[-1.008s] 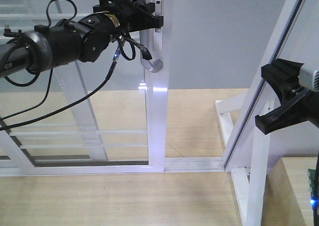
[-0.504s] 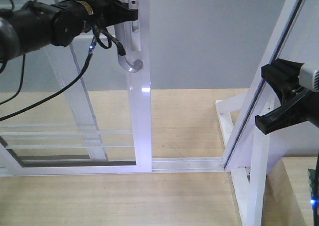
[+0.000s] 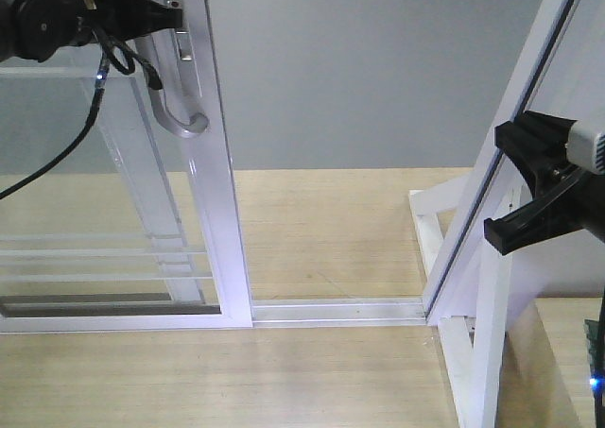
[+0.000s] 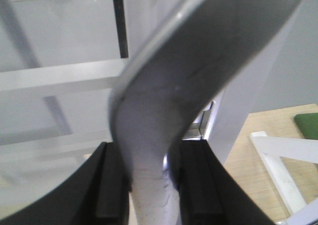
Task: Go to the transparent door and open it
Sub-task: 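Grip the door edge with the left gripper and slide it farther open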
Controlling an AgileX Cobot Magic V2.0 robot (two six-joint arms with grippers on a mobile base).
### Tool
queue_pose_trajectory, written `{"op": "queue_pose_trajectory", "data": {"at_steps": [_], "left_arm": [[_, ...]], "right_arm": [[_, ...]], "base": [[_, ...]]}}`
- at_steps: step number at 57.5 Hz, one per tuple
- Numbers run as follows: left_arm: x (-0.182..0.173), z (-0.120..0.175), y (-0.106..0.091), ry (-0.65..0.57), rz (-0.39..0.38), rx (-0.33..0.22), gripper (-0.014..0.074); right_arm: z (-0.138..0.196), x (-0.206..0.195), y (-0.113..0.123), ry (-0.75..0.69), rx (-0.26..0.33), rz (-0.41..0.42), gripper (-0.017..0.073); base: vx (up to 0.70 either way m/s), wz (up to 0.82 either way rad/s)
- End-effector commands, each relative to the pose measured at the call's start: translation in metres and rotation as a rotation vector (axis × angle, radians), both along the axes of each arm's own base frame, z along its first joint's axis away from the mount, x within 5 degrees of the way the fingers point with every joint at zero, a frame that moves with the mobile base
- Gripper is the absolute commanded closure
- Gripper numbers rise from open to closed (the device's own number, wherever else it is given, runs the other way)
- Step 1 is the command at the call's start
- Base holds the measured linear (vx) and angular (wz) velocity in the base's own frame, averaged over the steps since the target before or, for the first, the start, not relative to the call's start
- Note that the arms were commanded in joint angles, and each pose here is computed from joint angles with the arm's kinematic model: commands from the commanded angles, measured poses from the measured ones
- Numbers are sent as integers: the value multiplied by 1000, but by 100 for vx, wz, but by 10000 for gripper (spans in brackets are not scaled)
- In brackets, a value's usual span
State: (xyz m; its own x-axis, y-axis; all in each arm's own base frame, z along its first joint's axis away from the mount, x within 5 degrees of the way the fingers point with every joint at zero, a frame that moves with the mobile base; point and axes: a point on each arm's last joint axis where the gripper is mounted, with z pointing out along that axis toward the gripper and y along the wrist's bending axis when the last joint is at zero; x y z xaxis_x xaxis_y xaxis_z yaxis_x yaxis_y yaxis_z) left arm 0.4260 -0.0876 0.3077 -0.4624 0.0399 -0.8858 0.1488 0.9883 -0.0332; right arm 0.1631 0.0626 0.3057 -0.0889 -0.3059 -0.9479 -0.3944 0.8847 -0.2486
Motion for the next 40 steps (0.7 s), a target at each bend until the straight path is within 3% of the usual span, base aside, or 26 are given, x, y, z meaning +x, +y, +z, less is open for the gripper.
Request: {"op": "queue_pose_trajectory", "data": {"at_steps": [1,9,19,40], "left_arm": [[-8,49,7,-198,-7,-9,594],[-15,54,19,-155,11,81,594],[-33,58,26,-144,10,151,594],[-111,38,35,-124,-30,163,594]], "right_arm": [[19,1,0,-113,33,7,564],[19,1,0,-113,33,7,564],[19,1,0,-112,32,6,564],[18,-2,-1,-99,27,4,564]], "base": [[0,0],[0,0],[0,0],[0,0]]}}
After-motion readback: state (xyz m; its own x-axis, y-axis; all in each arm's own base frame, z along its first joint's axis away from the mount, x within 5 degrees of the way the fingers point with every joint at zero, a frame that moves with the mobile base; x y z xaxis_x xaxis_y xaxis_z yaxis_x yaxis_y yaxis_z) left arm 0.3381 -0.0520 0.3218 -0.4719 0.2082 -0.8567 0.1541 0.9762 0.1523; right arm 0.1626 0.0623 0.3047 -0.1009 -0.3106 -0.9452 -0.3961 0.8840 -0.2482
